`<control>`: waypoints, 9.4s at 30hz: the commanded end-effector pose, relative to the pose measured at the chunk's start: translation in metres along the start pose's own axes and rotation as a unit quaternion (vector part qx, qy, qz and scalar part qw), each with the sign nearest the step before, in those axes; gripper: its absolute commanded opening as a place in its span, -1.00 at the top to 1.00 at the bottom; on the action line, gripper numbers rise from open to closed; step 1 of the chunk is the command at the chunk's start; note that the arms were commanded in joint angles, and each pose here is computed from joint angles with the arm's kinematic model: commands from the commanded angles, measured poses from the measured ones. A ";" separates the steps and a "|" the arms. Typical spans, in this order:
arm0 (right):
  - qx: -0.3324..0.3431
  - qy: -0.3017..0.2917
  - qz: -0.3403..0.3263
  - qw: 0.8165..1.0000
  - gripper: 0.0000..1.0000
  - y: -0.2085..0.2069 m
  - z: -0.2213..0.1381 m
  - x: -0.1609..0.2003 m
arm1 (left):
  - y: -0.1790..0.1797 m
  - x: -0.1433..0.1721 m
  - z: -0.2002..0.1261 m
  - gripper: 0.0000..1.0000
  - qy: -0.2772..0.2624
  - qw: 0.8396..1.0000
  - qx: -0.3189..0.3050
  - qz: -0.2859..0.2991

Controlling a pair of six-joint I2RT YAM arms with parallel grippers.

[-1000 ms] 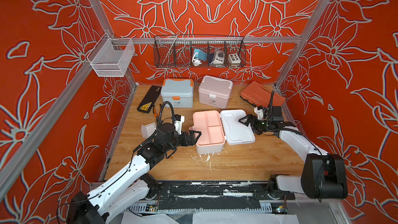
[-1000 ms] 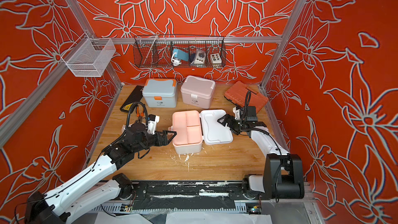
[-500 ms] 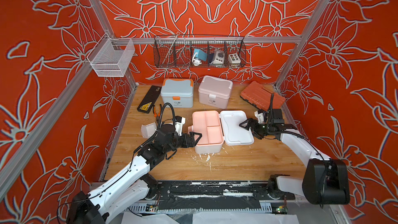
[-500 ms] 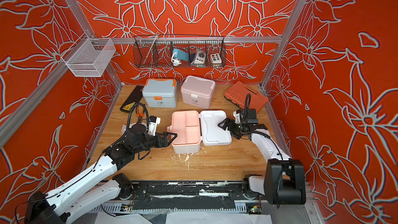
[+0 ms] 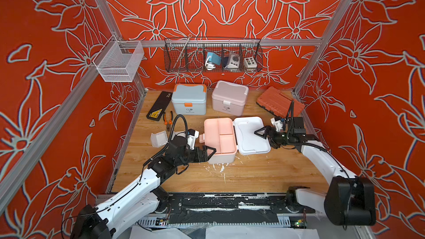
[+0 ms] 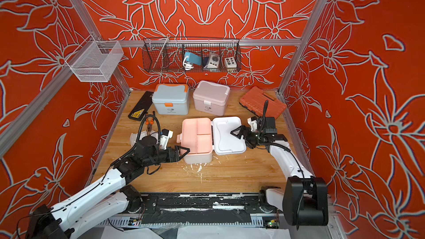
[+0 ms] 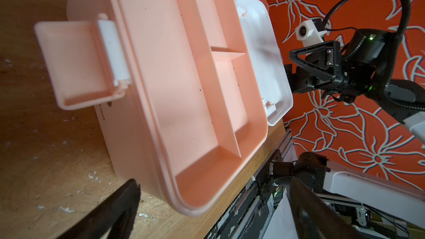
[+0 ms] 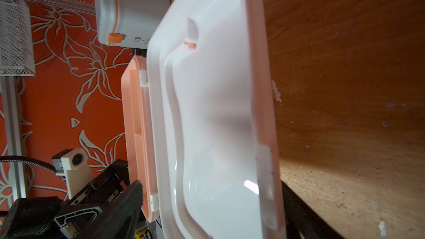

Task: Open first aid kits and take out gauze
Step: Close the lid of the first aid kit, then adjust the first aid kit at the center of the board, then fasten the fastener of the first aid kit.

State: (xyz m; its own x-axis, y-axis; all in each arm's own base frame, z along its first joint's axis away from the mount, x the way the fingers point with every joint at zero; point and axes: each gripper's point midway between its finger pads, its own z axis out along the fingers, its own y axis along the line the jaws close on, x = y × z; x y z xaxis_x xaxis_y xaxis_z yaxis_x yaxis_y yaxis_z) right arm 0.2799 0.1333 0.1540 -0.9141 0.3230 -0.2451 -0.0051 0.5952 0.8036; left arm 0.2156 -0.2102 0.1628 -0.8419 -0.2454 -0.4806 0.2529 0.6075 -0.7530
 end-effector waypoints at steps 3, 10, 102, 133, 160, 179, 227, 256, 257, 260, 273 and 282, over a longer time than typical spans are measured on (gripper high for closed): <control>-0.044 -0.018 -0.012 0.999 -0.77 0.037 -0.021 -0.002 | -0.010 -0.006 0.002 -0.95 -0.005 1.000 0.023 0.012; -0.112 -0.044 -0.046 0.992 -0.75 0.093 -0.045 -0.004 | -0.019 -0.010 0.004 -0.95 -0.004 0.999 0.041 0.020; 0.056 0.163 -0.347 0.922 -0.03 0.182 0.114 0.075 | 0.024 -0.058 -0.040 -0.95 -0.087 0.996 -0.012 -0.022; 0.167 0.134 -0.353 0.911 -0.35 0.127 0.093 0.073 | 0.018 -0.026 -0.011 -0.95 -0.028 0.997 0.046 -0.057; 0.135 0.141 -0.351 0.916 -0.32 0.145 0.083 0.067 | 0.004 -0.021 -0.001 -0.95 -0.051 0.997 0.048 -0.023; 0.144 0.218 -0.366 0.893 0.19 0.132 0.122 0.090 | 0.038 -0.060 0.008 -0.95 -0.083 0.984 0.109 -0.111; 0.147 0.226 -0.358 0.894 0.20 0.119 0.126 0.098 | -0.010 -0.067 0.002 -0.95 -0.071 0.968 0.221 -0.092; 0.147 0.235 -0.357 0.892 0.15 0.116 0.128 0.100 | -0.013 -0.066 0.007 -0.95 -0.046 0.938 0.308 -0.150; 0.147 0.236 -0.357 0.892 0.15 0.115 0.128 0.101 | -0.014 -0.066 0.007 -0.95 -0.045 0.937 0.312 -0.152; 0.148 0.239 -0.358 0.891 0.15 0.114 0.129 0.101 | -0.016 -0.065 0.005 -0.95 -0.042 0.934 0.318 -0.155; 0.170 0.243 -0.357 0.886 0.15 0.101 0.132 0.100 | -0.018 -0.066 -0.007 -0.95 -0.048 0.930 0.325 -0.163; 0.172 0.249 -0.354 0.885 0.16 0.096 0.134 0.102 | -0.015 -0.066 -0.012 -0.95 -0.057 0.933 0.316 -0.165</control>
State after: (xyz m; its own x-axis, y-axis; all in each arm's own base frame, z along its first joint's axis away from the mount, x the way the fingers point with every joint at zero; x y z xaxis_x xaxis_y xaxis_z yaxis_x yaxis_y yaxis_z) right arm 0.2557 0.3437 0.1825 -0.7565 -0.4788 -0.4455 -0.6401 0.6817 0.3543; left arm 0.2737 -0.1928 0.1718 -0.8834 -0.4668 -0.0410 0.0651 -0.0357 -0.9972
